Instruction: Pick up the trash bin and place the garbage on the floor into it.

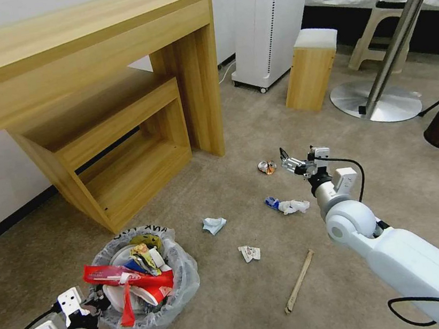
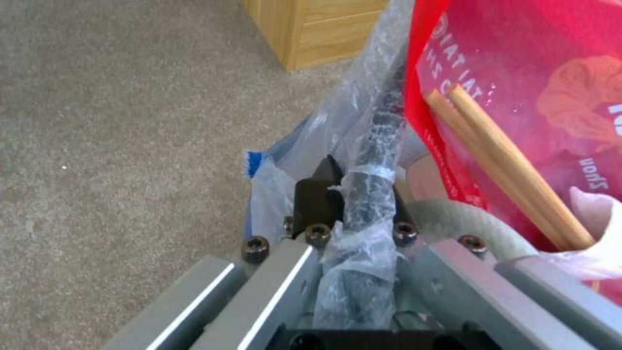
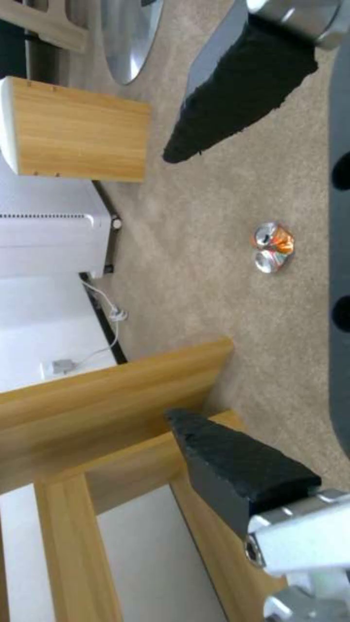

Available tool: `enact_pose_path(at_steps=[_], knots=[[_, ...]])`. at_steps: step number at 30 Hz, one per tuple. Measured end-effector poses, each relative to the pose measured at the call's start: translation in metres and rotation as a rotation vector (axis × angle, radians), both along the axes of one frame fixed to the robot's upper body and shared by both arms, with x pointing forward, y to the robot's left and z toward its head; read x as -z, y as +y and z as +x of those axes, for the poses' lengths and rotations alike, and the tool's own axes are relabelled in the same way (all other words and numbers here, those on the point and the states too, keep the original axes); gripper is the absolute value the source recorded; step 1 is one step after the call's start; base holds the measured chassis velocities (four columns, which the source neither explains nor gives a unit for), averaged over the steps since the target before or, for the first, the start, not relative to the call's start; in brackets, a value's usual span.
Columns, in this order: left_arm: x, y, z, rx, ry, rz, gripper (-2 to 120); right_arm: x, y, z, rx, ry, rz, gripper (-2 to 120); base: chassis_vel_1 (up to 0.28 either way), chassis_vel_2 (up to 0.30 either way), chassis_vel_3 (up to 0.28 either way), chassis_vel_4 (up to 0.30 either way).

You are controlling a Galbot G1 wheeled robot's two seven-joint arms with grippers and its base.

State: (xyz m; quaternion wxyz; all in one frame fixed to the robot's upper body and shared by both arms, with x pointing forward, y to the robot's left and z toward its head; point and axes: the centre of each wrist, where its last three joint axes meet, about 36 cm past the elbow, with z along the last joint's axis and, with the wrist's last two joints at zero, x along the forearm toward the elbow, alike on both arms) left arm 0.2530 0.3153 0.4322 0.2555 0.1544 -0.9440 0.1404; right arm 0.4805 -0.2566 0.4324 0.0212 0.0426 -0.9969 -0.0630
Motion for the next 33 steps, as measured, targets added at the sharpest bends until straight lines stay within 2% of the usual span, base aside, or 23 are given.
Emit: enact_pose_path(at_steps=[4, 7, 10, 11, 14, 15, 18, 19, 20, 25, 27, 33], knots=[[0.0, -0.001, 0.0, -0.002, -0.001, -0.002, 0, 0.003, -0.001, -0.001, 0.002, -0.003, -0.005, 95, 0.0, 0.0, 0.0, 0.0], [0.001, -0.001, 0.0, -0.003, -0.002, -0.003, 0, 0.007, 0.0, -0.002, 0.002, -0.016, -0.004, 99, 0.0, 0.0, 0.0, 0.0], [0.002, -0.002, 0.0, -0.003, 0.001, -0.002, 0, 0.011, 0.007, -0.007, -0.01, 0.075, 0.014, 100, 0.0, 0.0, 0.0, 0.0], [0.002, -0.002, 0.0, -0.003, 0.001, -0.002, 0, 0.011, 0.007, -0.007, -0.01, 0.075, 0.014, 100, 0.0, 0.0, 0.0, 0.0], [0.004, -0.003, 0.0, -0.004, 0.004, 0.0, 0, 0.008, 0.02, -0.01, -0.017, 0.302, 0.048, 100, 0.0, 0.0, 0.0, 0.0], [0.004, -0.003, 0.0, -0.004, 0.004, 0.0, 0, 0.008, 0.02, -0.01, -0.017, 0.302, 0.048, 100, 0.0, 0.0, 0.0, 0.0], [0.006, -0.003, 0.001, -0.007, 0.002, -0.004, 0, -0.002, 0.037, -0.007, -0.046, 0.606, 0.088, 100, 0.0, 0.0, 0.0, 0.0], [0.006, -0.003, 0.001, -0.007, 0.002, -0.004, 0, -0.002, 0.037, -0.007, -0.046, 0.606, 0.088, 100, 0.0, 0.0, 0.0, 0.0], [0.007, -0.003, 0.001, -0.01, 0.002, -0.005, 0, 0.003, 0.043, -0.007, -0.053, 0.679, 0.066, 100, 0.0, 0.0, 0.0, 0.0], [0.009, -0.002, 0.002, -0.015, 0.0, -0.005, 0, 0.022, 0.049, -0.003, -0.023, 0.782, 0.021, 100, 0.0, 0.0, 0.0, 0.0], [0.01, -0.001, 0.002, -0.017, -0.001, -0.004, 0, 0.043, 0.049, 0.001, 0.006, 0.841, -0.005, 100, 0.0, 0.0, 0.0, 0.0], [0.01, -0.001, 0.003, -0.015, -0.002, -0.003, 0, 0.071, 0.051, 0.014, 0.036, 0.901, -0.028, 100, 0.0, 0.0, 0.0, 0.0]])
